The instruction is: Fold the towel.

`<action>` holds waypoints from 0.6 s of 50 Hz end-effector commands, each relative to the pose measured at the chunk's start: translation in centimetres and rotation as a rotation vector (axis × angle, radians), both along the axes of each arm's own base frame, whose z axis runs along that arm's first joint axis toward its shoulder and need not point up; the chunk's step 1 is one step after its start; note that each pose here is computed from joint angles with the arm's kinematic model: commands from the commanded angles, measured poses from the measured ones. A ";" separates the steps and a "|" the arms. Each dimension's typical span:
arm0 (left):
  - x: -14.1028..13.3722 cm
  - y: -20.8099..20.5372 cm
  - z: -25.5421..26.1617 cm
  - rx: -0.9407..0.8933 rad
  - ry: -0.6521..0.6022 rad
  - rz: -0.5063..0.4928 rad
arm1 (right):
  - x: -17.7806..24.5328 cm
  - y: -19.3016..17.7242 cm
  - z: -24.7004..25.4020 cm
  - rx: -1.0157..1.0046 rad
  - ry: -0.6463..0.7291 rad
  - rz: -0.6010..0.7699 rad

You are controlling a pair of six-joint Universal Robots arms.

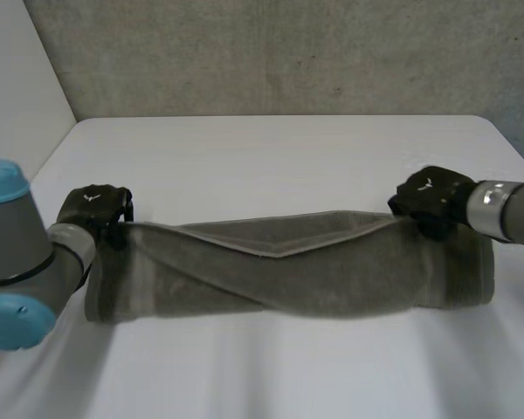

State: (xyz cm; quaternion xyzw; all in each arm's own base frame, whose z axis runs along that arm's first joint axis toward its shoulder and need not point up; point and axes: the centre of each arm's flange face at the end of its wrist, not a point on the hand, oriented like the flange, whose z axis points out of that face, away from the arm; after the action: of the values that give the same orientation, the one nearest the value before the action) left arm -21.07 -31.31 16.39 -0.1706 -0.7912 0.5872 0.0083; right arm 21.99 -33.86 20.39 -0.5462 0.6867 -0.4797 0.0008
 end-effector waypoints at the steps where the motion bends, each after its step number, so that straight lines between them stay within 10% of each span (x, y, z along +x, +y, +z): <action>1: -0.8 -3.6 -1.6 -0.013 -0.012 0.036 | 2.1 -4.0 -2.2 -0.157 0.001 -0.014; 19: -1.8 -5.4 -0.3 -0.082 0.020 0.039 | 2.7 -6.3 -5.4 -0.256 0.027 -0.180; 30: -0.7 -1.4 3.0 -0.098 0.025 0.033 | 0.6 -1.3 -1.5 -0.153 -0.107 -0.294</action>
State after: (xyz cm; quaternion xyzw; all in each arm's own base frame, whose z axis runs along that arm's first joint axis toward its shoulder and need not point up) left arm -22.49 -35.40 18.49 -0.1469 -0.7598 0.6333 -0.0011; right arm 23.38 -37.82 17.27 -0.4305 0.7044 -0.5563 -0.0950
